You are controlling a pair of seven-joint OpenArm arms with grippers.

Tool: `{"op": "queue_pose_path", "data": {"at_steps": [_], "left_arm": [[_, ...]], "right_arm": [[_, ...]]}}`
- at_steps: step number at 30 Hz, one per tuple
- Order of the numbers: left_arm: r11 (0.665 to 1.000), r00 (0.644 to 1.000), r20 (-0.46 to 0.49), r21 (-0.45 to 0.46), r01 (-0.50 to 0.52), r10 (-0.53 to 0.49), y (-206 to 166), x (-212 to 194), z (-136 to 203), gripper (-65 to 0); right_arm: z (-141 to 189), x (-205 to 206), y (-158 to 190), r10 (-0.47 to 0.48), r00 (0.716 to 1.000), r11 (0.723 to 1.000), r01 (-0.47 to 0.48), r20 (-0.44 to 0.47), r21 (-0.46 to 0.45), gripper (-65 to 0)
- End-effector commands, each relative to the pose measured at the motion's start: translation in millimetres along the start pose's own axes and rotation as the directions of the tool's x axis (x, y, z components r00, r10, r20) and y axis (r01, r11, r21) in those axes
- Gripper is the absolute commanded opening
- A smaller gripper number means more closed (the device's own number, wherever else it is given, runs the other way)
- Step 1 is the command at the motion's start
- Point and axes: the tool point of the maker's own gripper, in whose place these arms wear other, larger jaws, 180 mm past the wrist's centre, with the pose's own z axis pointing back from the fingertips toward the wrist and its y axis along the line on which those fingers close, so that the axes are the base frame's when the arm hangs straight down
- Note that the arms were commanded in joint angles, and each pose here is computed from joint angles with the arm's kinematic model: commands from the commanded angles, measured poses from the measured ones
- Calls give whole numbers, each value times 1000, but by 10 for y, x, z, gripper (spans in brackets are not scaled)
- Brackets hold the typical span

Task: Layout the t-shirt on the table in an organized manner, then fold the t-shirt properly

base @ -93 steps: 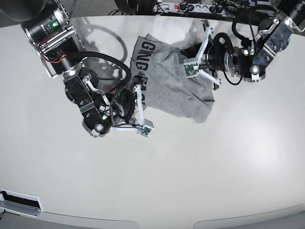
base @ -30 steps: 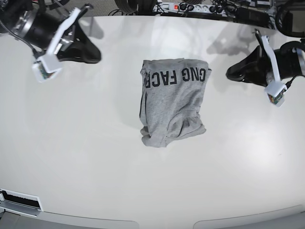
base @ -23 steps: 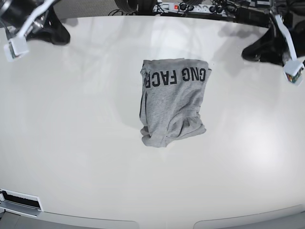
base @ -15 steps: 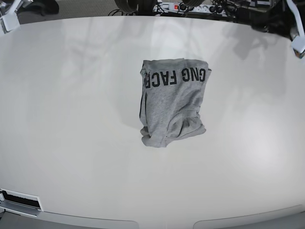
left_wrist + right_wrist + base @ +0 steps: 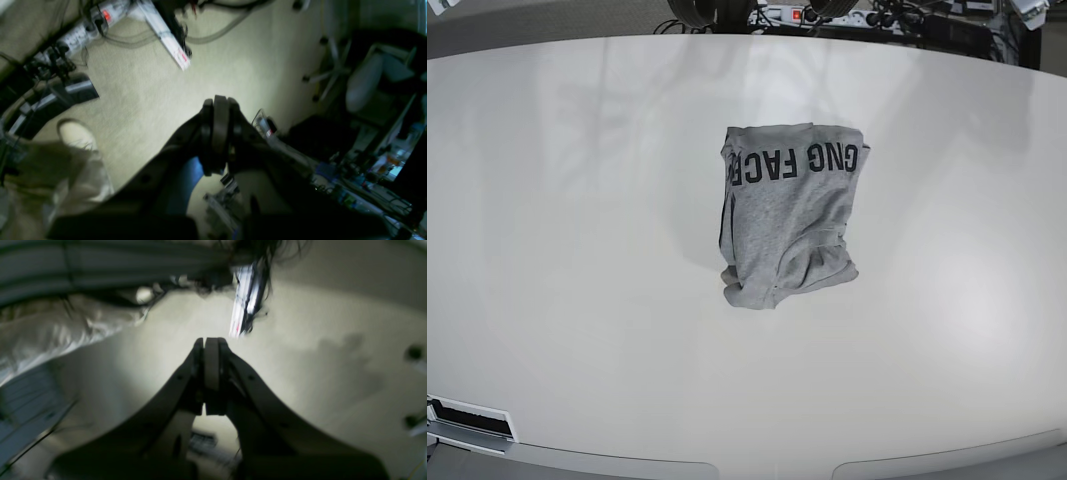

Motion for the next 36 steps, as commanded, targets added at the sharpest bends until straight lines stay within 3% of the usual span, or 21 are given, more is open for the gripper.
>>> {"op": "queue_pose_path", "data": {"at_steps": [1,6,11,16,20,24,27,30,33,36], "left_arm": [[1000,1000,-7,-24,-6,6,-62,-31,-43,-650],[993,997,-48,-101,-64,59,-246,-298,-440,-650],[990,989,-76,-46,-133,130,-70,-489,-871,-650],[978,973,-106,29,-205,207,239,-797,-1409,-650],[950,953,-18,80,-301,303,585,-885,-1849,-650],[915,921,146,131,-381,362,957,-728,-2240,-650],[901,896,281,170,-400,345,1204,-475,-2470,-650],[879,888,356,269,-394,290,1464,-238,-2640,-650],[875,904,397,367,-316,160,1588,128,-2787,-650],[890,945,326,435,-137,-14,1534,470,-2972,-650]], "right_arm": [[-21,-103,7,-22,999,999,23,-27,31,-650],[-444,-615,-163,-137,973,985,154,-185,81,-650],[-971,-867,-366,-164,947,980,190,-277,67,-650],[-1528,-1065,-496,-184,930,976,212,-319,56,-650],[-1950,-1136,-551,-178,938,977,203,-298,57,-650],[-2318,-1026,-623,-105,967,991,121,-233,56,-650],[-2559,-887,-761,-13,979,1000,9,-204,-17,-650],[-2780,-682,-840,107,979,987,-125,-172,-97,-650],[-2958,-448,-822,245,960,953,-264,-139,-148,-650],[-3066,-319,-727,379,910,909,-400,-165,-119,-650]]}}
